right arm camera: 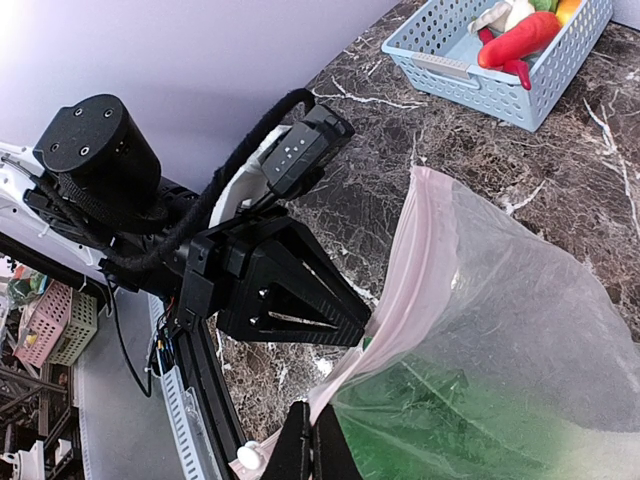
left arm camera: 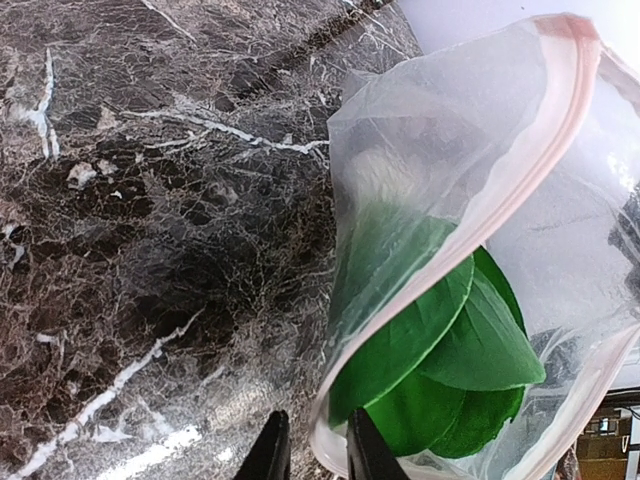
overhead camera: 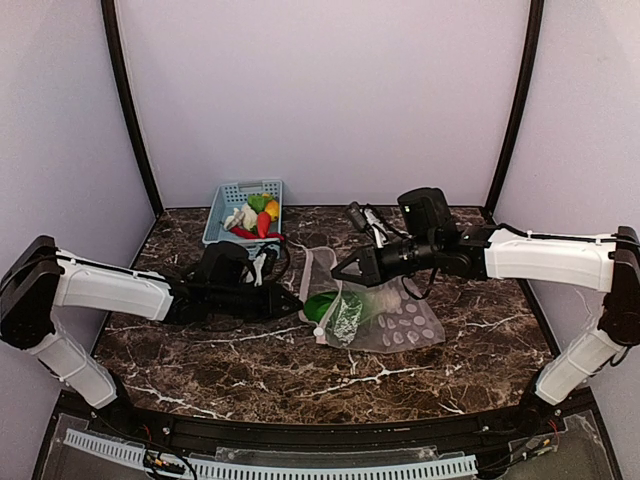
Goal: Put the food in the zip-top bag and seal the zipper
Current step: Adjust the zipper food storage bag at the center of the board.
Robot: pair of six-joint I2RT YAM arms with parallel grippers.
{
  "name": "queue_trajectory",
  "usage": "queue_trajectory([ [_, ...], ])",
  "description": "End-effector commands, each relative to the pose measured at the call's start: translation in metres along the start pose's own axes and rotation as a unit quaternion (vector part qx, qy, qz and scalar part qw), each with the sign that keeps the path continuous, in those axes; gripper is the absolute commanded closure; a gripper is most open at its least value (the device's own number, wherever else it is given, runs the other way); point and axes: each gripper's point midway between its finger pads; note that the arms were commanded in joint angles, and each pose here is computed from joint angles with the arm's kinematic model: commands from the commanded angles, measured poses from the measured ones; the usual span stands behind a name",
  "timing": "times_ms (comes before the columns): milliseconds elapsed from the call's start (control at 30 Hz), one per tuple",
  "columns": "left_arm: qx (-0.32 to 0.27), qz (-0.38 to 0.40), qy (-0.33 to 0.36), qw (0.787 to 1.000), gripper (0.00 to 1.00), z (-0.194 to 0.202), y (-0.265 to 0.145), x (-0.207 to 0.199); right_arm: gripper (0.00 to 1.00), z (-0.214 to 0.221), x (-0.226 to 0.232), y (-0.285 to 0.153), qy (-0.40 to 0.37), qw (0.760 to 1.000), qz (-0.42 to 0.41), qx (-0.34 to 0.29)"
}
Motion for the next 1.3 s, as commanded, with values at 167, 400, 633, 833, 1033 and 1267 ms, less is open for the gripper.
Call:
queue_trajectory([
  [167, 0.006, -0.018, -0.008, 1.0, 0.83, 0.007, 0.006, 0.013, 1.0, -0.008, 0.005, -0.006, -0.012, 1.0, -0.006, -0.021],
  [400, 0.007, -0.008, -0.013, 1.0, 0.85, 0.007, 0.011, 0.013, 1.0, -0.008, 0.005, -0.006, -0.012, 1.0, -0.005, -0.021],
  [633, 0.005, 0.02, -0.02, 1.0, 0.87, 0.006, 0.018, 0.005, 1.0, -0.008, 0.004, -0.006, -0.012, 1.0, -0.003, -0.022],
  [833, -0.023, 0.068, -0.035, 0.997, 0.99, -0.006, 0.013, -0.011, 1.0, -0.012, -0.004, -0.011, -0.002, 0.999, 0.023, -0.035],
  [1033, -0.059, 0.111, 0.003, 0.992, 0.99, -0.044, -0.017, -0.047, 1.0, -0.028, -0.022, -0.036, 0.021, 0.994, 0.083, -0.064],
  [1267, -0.071, 0.125, 0.09, 0.986, 0.99, -0.097, -0.047, -0.099, 1.0, -0.073, -0.014, -0.098, -0.002, 0.979, 0.142, -0.146],
])
Point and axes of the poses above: each gripper's point midway between its finger pads, its own y axis out along the fingers, its own x axis along the line the jaws close on, z = x × y, and after that the axes turned 12 degrees about y, right-handed
